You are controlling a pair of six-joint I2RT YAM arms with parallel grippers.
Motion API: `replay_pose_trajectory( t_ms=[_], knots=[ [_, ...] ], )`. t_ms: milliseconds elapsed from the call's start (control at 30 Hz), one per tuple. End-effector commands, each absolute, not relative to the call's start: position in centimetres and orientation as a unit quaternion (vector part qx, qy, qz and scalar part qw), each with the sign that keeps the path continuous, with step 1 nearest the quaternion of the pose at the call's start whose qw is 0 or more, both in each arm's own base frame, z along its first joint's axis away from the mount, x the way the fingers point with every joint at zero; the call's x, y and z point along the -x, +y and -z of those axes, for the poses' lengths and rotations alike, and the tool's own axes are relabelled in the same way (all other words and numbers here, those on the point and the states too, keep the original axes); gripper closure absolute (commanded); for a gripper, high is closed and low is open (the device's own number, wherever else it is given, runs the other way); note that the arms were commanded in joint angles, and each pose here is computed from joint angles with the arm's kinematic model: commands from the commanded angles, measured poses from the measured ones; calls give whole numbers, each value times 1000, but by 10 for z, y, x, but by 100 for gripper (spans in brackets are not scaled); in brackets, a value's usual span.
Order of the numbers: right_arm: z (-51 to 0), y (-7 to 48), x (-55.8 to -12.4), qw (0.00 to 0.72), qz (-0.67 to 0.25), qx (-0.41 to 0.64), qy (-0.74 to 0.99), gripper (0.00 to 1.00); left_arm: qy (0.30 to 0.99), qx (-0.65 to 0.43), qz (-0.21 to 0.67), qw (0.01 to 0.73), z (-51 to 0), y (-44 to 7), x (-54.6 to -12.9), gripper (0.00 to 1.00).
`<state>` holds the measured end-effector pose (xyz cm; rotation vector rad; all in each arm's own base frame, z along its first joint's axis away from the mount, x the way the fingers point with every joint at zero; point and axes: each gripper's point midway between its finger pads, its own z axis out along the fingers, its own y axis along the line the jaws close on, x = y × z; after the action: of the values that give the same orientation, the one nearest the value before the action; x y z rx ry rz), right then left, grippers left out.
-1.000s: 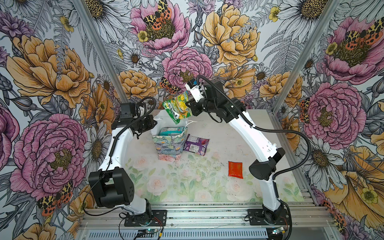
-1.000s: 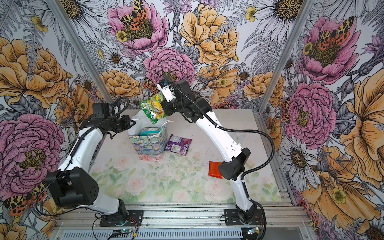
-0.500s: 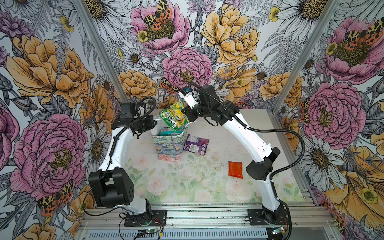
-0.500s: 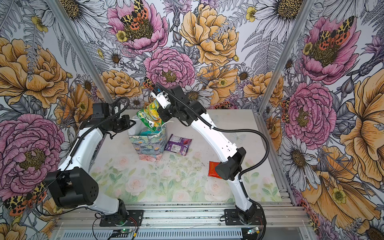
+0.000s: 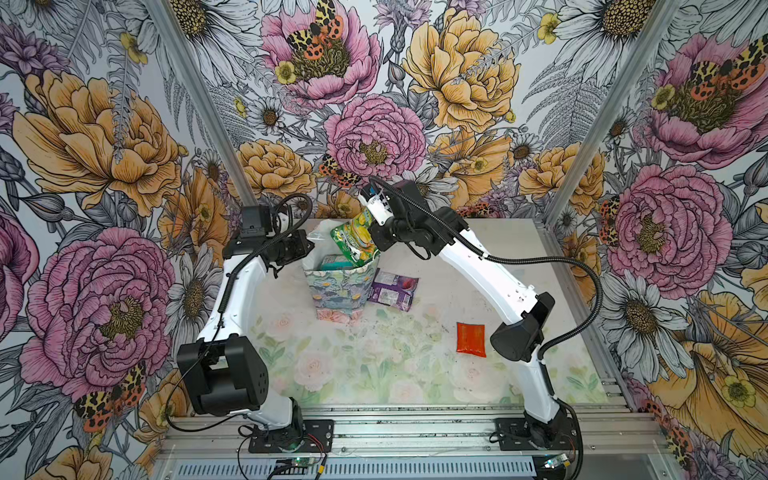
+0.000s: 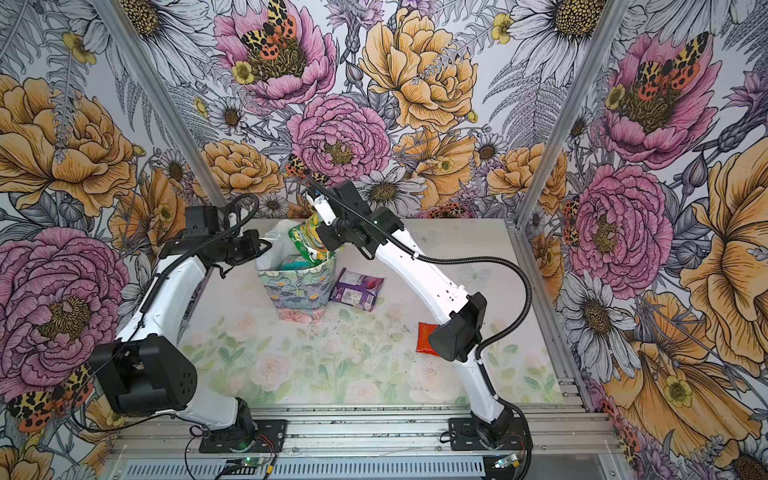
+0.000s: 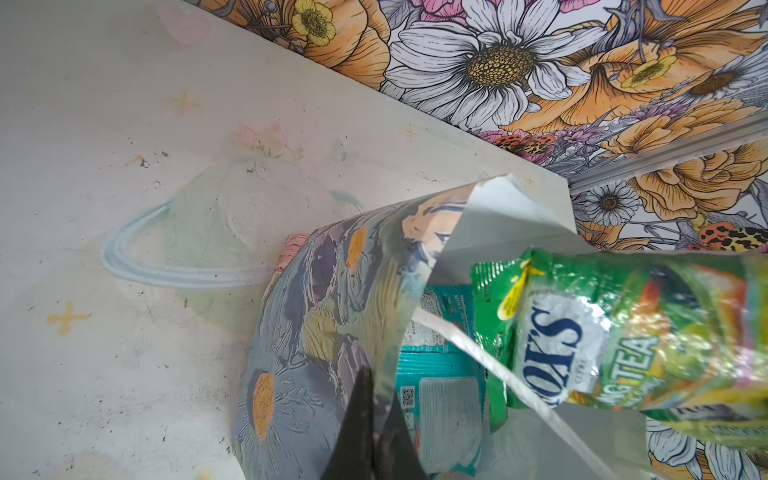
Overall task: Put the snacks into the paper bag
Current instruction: 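Lower the green-yellow packet into the bag and open the right gripper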
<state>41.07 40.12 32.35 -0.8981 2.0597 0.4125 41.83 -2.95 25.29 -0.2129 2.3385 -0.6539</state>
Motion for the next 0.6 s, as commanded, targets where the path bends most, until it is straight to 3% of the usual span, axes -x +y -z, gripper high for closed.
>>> replay_pose_trajectory(
  t_ms=[0, 567],
  knots=[
    [-358, 394, -405, 450, -176, 346, 804, 100, 896, 66, 255, 358, -271, -34, -410, 100],
    [-338, 433, -381, 403, -248, 412, 779, 100, 895, 65, 256, 358, -272, -35, -410, 100]
  ],
)
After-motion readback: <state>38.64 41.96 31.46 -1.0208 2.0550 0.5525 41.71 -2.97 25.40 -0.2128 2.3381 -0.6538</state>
